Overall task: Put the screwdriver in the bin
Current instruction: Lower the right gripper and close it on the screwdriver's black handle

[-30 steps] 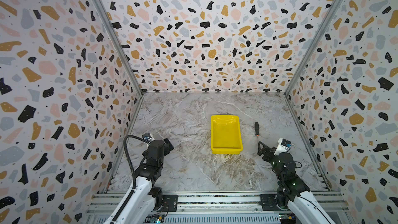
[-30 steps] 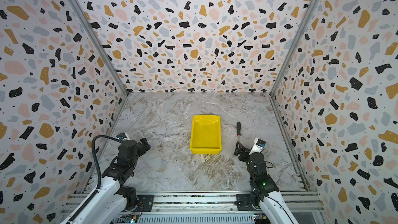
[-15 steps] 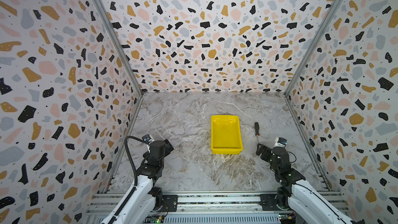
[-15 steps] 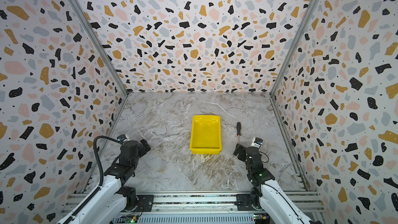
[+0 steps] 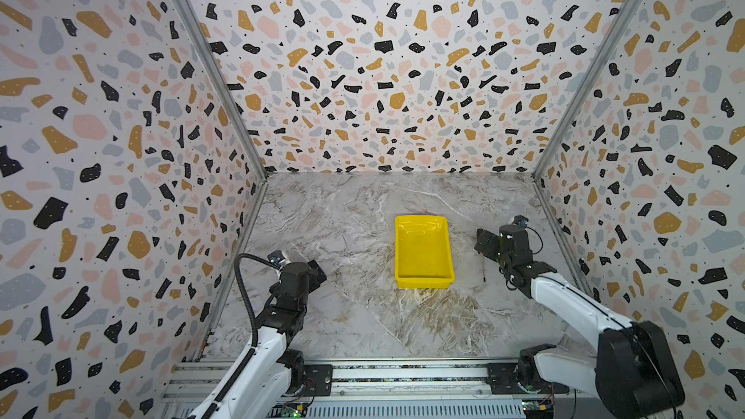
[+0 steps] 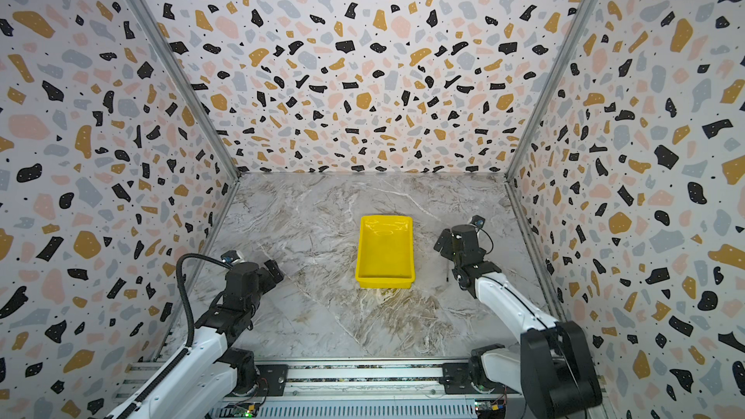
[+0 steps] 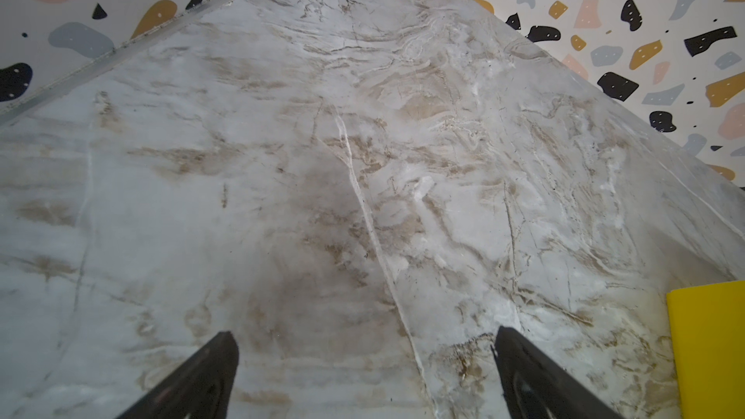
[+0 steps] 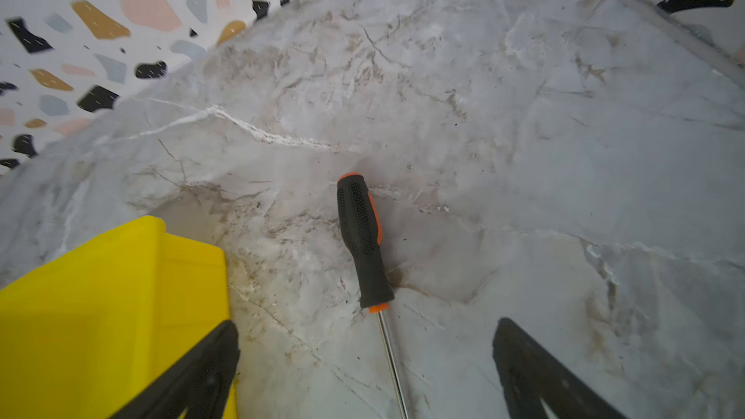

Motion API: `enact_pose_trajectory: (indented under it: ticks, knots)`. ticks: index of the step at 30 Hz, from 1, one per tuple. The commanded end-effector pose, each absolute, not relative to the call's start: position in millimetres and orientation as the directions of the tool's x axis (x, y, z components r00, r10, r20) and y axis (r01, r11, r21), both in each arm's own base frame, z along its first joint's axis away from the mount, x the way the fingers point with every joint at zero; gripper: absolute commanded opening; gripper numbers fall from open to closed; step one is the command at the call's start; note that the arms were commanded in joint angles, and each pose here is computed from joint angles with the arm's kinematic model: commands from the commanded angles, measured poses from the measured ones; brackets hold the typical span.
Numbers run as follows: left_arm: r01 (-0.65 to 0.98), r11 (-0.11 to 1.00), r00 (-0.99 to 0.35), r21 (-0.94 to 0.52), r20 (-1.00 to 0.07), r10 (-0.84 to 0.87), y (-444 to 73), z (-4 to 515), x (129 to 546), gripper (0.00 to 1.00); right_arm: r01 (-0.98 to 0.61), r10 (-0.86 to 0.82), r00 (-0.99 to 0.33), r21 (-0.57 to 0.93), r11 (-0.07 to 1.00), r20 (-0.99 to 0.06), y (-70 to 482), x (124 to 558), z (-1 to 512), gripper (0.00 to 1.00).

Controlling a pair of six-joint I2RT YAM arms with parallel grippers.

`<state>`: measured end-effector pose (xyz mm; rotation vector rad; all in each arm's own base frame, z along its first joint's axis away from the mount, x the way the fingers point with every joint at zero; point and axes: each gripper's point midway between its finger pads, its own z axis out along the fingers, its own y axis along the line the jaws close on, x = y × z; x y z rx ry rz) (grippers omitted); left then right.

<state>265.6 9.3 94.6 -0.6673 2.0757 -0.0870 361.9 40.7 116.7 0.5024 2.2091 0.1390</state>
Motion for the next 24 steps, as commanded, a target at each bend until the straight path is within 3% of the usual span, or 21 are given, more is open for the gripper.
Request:
enact_pose_trajectory:
  ticks: [1, 10, 18, 21, 24]
  knots:
    - [-0.416, 0.851, -0.406, -0.319, -0.773, -0.488, 9, 99, 267, 1.00, 0.287, 0.401, -0.654, 0.280, 0.916, -0.642, 40, 378, 105, 0.99]
    - [-0.424, 0.849, -0.404, -0.316, -0.773, -0.489, 11, 98, 267, 1.00, 0.205, 0.362, -0.778, 0.338, 0.919, -0.513, 60, 398, 66, 0.59]
    - [-0.430, 0.847, -0.405, -0.313, -0.772, -0.490, 11, 97, 267, 1.00, 0.253, 0.336, -0.820, 0.232, 0.939, -0.464, 46, 388, 34, 0.54]
    - [-0.430, 0.847, -0.405, -0.312, -0.772, -0.490, 12, 97, 267, 1.00, 0.250, 0.331, -0.817, 0.228, 0.941, -0.473, 45, 388, 34, 0.41]
    - [-0.431, 0.847, -0.405, -0.312, -0.772, -0.490, 12, 97, 267, 1.00, 0.251, 0.328, -0.818, 0.219, 0.943, -0.472, 44, 389, 33, 0.36]
